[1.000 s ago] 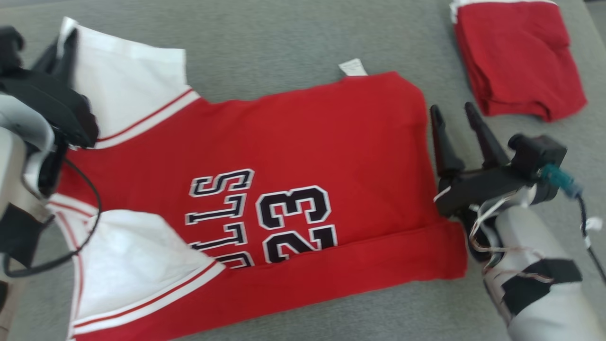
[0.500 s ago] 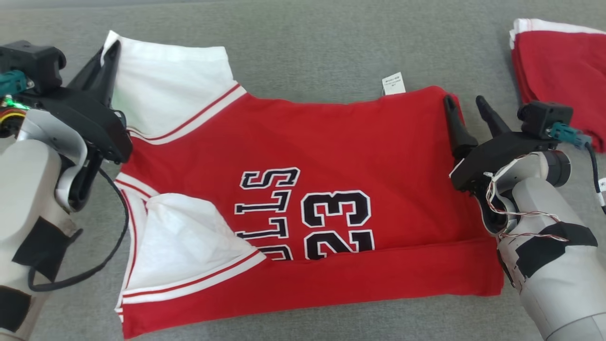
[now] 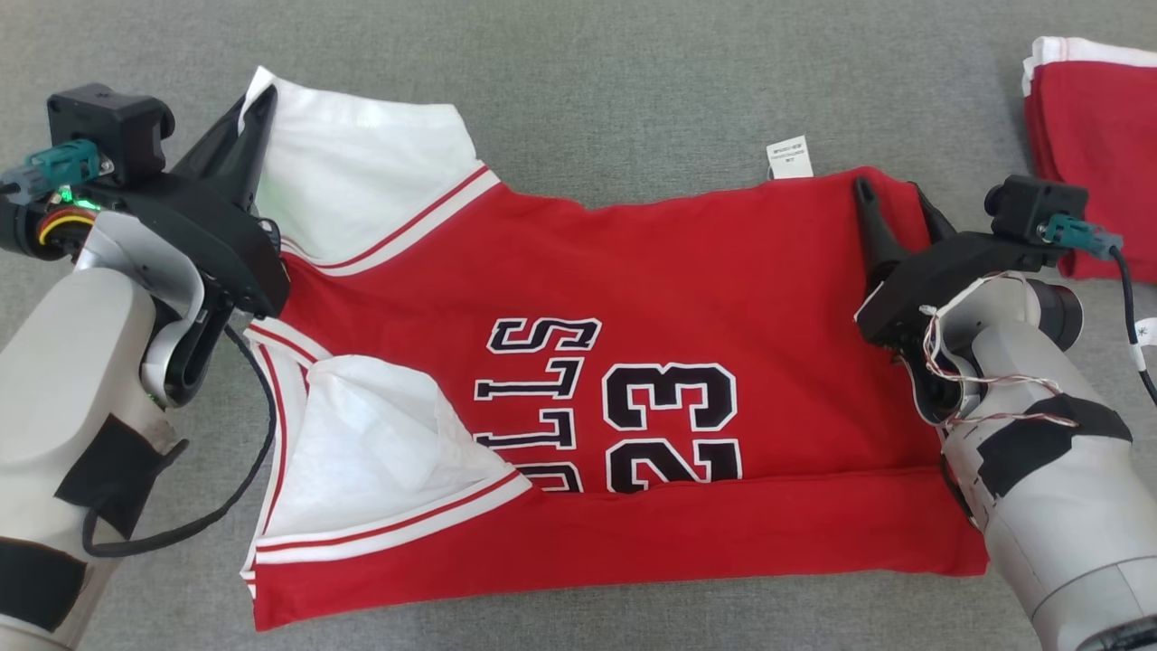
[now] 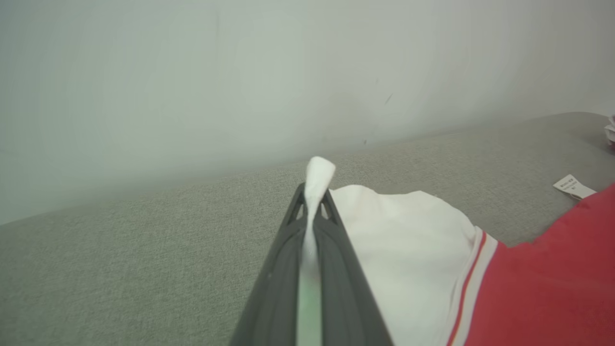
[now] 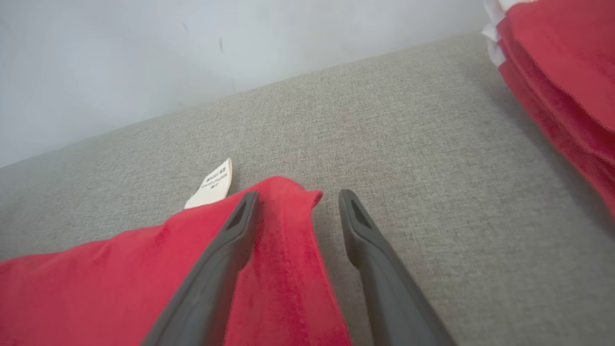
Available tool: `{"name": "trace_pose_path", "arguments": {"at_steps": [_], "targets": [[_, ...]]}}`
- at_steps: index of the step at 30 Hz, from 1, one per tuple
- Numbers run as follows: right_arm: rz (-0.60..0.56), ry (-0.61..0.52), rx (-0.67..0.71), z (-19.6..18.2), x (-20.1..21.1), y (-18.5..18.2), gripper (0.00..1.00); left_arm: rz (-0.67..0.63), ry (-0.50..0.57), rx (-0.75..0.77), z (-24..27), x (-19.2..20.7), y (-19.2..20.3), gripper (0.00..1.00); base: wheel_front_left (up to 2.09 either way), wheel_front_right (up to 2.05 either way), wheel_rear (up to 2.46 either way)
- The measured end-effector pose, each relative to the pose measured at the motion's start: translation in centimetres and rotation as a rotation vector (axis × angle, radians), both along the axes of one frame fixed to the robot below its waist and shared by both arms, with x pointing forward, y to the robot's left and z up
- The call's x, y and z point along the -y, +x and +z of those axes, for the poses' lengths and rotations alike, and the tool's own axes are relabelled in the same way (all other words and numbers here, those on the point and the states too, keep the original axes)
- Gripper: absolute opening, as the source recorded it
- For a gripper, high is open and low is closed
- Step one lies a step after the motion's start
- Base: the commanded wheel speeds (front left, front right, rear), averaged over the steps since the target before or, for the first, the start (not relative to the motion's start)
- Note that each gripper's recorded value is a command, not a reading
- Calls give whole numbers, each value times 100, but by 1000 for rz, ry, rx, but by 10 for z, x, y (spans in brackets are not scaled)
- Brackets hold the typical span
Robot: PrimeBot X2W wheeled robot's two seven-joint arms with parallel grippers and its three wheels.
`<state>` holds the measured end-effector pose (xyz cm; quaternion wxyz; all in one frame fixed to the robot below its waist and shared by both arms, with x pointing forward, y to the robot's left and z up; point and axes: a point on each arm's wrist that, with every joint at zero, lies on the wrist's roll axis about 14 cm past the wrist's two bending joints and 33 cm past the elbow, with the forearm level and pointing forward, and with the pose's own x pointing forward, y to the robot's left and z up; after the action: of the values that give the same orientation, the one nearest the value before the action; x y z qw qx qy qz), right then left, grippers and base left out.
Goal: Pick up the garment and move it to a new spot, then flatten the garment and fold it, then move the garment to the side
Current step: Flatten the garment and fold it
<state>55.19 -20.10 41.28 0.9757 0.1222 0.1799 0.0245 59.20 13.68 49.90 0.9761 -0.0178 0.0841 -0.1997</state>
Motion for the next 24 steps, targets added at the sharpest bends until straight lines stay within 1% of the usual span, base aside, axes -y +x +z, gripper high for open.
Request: {"name": "trace_pose_path", "arguments": {"at_steps": [1,2,3,5,8,12,17,24], "targets": [[-2,6,-2,0,-1,2,76,0,1,2,0,0,1,0,0,0,0],[-2,7,-3,-1,-2,4,77,1,1,0,0,-1,1,0,0,0,0],[-3,9,-3,-1,-2,5,59,2,3,-3,-2,-2,0,0,0,0,0],[-7,10,-9,-3,-2,8,0,7,5,-10,-5,-4,0,0,0,0,0],[-11,3,-10,-5,-1,12,0,22,6,-21,-10,-10,0,0,0,0,0],[-17,-16,50,8,4,23,0,48,-10,0,-6,-18,5,0,0,0,0],[-24,-41,105,22,10,28,0,62,-25,19,1,-20,6,0,0,0,0],[27,-65,143,33,-2,24,0,38,-36,67,13,-12,1,0,0,0,0]]}}
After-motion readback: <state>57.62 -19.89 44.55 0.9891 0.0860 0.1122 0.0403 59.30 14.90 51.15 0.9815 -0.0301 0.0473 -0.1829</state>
